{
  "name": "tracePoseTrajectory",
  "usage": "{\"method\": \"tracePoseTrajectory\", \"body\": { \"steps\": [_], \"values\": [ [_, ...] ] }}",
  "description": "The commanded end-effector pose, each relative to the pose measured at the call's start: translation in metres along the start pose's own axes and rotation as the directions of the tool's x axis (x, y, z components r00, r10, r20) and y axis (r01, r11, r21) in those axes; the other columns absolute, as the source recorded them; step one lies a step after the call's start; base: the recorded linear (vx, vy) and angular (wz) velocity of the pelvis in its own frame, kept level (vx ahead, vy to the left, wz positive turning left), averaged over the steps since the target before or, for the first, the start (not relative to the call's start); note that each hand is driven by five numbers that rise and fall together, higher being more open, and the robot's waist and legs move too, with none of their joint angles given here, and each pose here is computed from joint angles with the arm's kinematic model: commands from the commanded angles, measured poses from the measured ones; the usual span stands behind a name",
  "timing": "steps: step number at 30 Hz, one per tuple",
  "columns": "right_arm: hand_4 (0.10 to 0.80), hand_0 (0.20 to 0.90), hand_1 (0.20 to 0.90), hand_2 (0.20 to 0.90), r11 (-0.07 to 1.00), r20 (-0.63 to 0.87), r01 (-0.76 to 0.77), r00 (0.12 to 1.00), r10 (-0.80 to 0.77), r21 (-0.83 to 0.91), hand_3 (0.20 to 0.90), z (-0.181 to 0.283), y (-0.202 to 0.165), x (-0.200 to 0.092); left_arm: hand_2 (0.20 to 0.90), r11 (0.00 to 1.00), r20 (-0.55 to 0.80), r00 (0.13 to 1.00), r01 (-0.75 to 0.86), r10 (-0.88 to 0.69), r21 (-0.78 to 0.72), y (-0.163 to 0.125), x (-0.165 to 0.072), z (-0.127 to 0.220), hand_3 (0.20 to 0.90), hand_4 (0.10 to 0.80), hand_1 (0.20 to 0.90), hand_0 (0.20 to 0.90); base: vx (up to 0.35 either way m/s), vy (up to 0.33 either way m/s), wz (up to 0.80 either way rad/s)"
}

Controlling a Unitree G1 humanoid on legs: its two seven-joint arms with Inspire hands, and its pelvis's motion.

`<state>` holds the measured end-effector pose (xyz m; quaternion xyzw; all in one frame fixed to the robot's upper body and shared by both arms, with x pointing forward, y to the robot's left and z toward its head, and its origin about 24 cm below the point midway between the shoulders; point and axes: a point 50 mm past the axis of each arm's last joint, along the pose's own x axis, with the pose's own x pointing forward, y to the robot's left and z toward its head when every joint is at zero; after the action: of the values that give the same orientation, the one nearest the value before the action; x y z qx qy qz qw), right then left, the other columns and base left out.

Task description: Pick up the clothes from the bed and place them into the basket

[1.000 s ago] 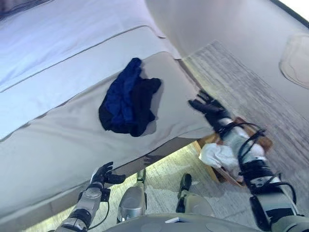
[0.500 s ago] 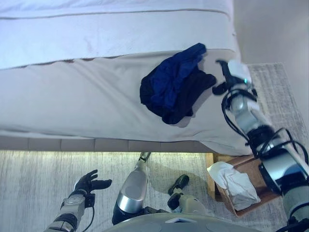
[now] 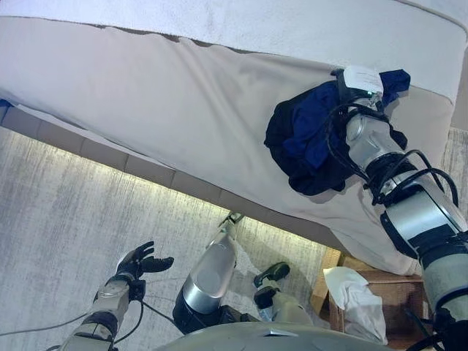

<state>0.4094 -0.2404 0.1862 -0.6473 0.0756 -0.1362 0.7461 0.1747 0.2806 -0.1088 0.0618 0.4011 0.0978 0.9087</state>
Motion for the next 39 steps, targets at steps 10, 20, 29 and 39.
{"method": "tracePoseTrajectory", "body": {
  "steps": [10, 20, 29, 39],
  "values": [
    [0.1, 0.3, 0.3, 0.3, 0.976, -0.239, -0.095, 0.97, 0.046, -0.198, 0.2, -0.025, -0.06, 0.012, 0.9, 0.995, 0.064, 0.998, -0.009, 0.003, 0.095, 0.024, -0.008, 0.008, 0.9, 0.8, 0.9, 0.9, -0.002, -0.06, 0.07],
    [0.1, 0.3, 0.3, 0.3, 0.757, 0.099, 0.626, 0.754, -0.649, 0.189, 0.2, 0.042, -0.161, -0.01, 0.9, 0.997, 0.054, 0.998, -0.045, 0.041, 0.067, 0.022, -0.011, -0.003, 0.9, 0.8, 0.9, 0.9, -0.029, -0.011, -0.02],
    [0.1, 0.3, 0.3, 0.3, 0.269, -0.002, 0.737, 0.344, -0.939, 0.62, 0.2, 0.027, -0.229, -0.08, 0.9, 0.991, -0.054, 0.992, -0.112, 0.115, 0.068, 0.034, -0.022, -0.038, 0.9, 0.8, 0.9, 0.9, 0.018, -0.053, -0.21],
    [0.1, 0.3, 0.3, 0.3, 0.089, -0.074, 0.861, 0.145, -0.987, 0.501, 0.2, -0.023, -0.244, -0.121, 0.9, 0.967, -0.184, 0.975, -0.077, 0.123, 0.242, 0.031, -0.027, -0.063, 0.9, 0.8, 0.9, 0.9, 0.037, -0.062, -0.32]
  ]
}}
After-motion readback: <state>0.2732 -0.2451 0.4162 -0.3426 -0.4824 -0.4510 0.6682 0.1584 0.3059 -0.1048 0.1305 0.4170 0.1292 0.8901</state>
